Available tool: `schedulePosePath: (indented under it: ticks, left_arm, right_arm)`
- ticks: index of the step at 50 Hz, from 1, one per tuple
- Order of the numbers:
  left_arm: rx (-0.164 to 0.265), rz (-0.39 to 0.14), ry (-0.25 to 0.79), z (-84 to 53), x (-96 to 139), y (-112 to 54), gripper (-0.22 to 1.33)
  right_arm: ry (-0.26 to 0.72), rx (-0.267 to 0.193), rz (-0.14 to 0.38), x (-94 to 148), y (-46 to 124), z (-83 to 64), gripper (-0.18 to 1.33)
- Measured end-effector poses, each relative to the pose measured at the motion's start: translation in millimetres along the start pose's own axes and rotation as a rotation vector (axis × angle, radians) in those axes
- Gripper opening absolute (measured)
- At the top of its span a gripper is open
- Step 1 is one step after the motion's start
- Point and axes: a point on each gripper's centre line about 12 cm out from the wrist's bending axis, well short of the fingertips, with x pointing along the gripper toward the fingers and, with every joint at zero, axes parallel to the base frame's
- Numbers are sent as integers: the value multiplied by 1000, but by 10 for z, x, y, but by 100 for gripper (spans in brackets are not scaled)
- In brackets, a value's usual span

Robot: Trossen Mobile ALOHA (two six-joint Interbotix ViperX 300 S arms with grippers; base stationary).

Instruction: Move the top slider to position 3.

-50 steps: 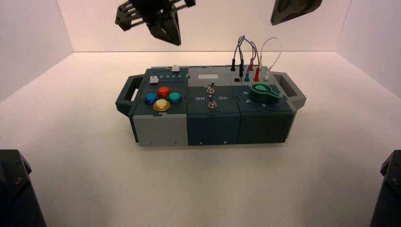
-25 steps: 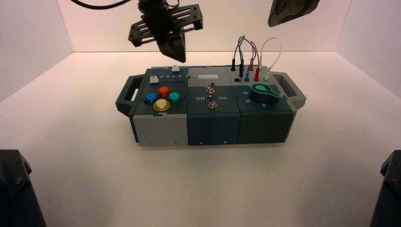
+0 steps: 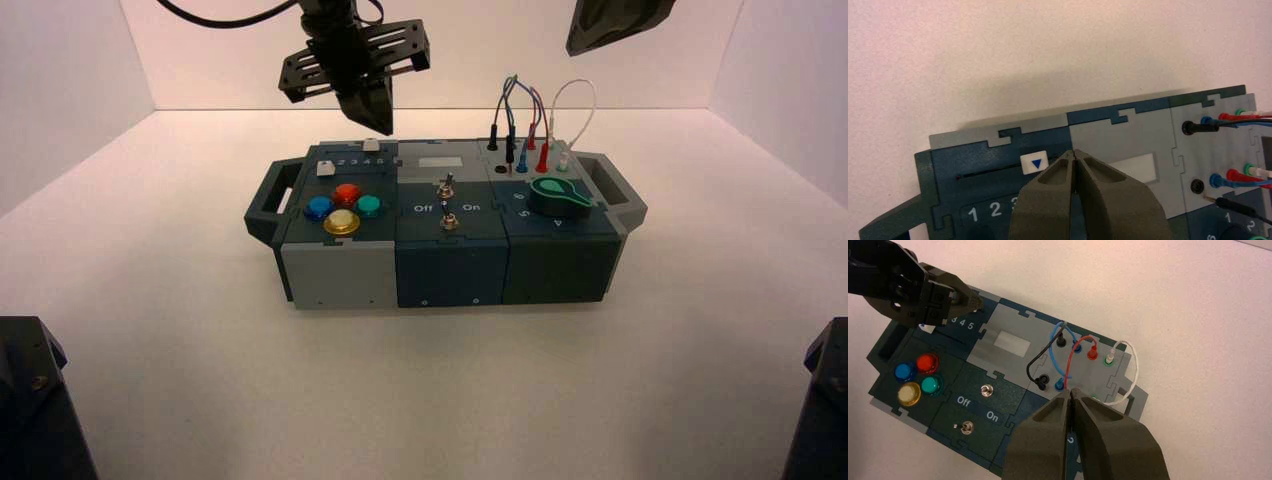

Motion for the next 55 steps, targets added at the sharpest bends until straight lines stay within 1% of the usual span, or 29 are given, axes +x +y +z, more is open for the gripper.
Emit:
schedulePosePath:
  ticks: [16, 32, 55]
  left_arm:
    - [5, 15, 14, -8, 79, 49, -17]
    - [-2, 16, 3, 48, 71, 73, -17]
    - [5, 22, 14, 30, 104, 85, -17]
  right_arm:
    - [-2, 0, 0, 0, 0, 2, -14]
    - [-2, 1, 1, 0, 1, 2, -14]
    - [-3, 1, 0, 0, 0, 4, -14]
